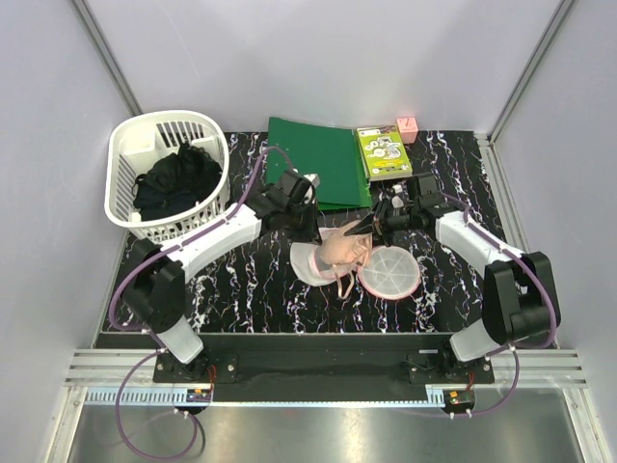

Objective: Place the bra in the laundry bag and zip it closed

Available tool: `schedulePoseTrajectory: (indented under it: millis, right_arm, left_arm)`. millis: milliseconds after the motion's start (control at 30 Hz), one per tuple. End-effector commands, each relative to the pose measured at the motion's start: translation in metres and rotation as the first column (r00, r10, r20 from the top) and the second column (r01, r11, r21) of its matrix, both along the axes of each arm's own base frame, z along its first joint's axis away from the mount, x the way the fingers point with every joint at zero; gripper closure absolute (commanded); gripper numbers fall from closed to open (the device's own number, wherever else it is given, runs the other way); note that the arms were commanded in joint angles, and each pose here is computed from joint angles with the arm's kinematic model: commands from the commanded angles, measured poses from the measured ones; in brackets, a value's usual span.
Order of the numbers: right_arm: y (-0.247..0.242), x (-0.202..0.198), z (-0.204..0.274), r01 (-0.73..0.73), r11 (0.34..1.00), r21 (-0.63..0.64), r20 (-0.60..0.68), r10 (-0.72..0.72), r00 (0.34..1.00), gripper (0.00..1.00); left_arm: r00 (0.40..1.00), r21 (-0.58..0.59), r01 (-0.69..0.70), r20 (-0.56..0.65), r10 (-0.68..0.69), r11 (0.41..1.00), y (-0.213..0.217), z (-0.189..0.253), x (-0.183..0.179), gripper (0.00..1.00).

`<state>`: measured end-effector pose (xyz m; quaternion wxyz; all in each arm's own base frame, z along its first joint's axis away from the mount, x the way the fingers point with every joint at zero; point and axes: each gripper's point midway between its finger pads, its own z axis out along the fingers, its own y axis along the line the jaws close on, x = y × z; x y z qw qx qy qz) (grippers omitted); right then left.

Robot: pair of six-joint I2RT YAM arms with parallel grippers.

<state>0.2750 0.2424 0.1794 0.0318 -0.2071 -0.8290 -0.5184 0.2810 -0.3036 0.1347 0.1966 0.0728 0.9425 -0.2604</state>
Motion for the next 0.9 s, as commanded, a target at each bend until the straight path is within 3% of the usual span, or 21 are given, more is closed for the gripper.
schedulePoseTrajectory:
  millis: [0, 233, 267, 333, 567, 633, 767, 867]
  right_arm:
    - [0.003, -0.001, -0.013, -0.035, 0.999, 0.010, 0.020, 0.035, 0.999, 1.00]
    - [0.018, 0.027, -0.039, 0.046, 0.997, 0.056, -0.095, -0.041, 0.995, 1.00]
    - [0.022, 0.039, -0.032, 0.064, 0.994, 0.087, -0.056, -0.060, 0.997, 1.00]
    - [0.030, 0.051, -0.026, 0.115, 0.985, 0.126, -0.110, -0.102, 0.989, 1.00]
    - [0.037, 0.073, -0.042, 0.249, 0.962, 0.112, -0.210, -0.222, 0.952, 1.00]
    - [0.037, 0.071, -0.052, 0.256, 0.965, 0.063, -0.194, -0.239, 0.951, 1.00]
    - [0.056, 0.055, -0.061, 0.143, 0.990, 0.006, -0.039, -0.142, 0.989, 1.00]
    - [0.062, 0.036, -0.078, 0.097, 0.995, -0.017, -0.052, -0.097, 0.994, 1.00]
  left_arm:
    - [0.997, -0.098, -0.011, 0.075, 0.018, 0.995, -0.006, 0.034, 0.002, 1.00]
    - [0.998, -0.155, 0.022, 0.064, -0.013, 0.988, -0.023, 0.041, -0.012, 1.00]
    - [0.997, -0.164, 0.037, 0.071, -0.025, 0.986, -0.028, 0.042, -0.016, 1.00]
    - [0.996, -0.180, 0.046, 0.080, -0.032, 0.983, -0.032, 0.044, -0.020, 1.00]
    - [0.994, -0.300, 0.072, 0.102, -0.043, 0.951, -0.040, 0.053, -0.035, 1.00]
    - [0.995, -0.323, 0.062, 0.095, -0.033, 0.945, -0.036, 0.050, -0.040, 1.00]
    - [0.995, -0.330, 0.045, 0.097, -0.013, 0.943, -0.030, 0.048, -0.042, 1.00]
    - [0.995, -0.321, 0.018, 0.094, 0.013, 0.947, -0.022, 0.048, -0.040, 0.88]
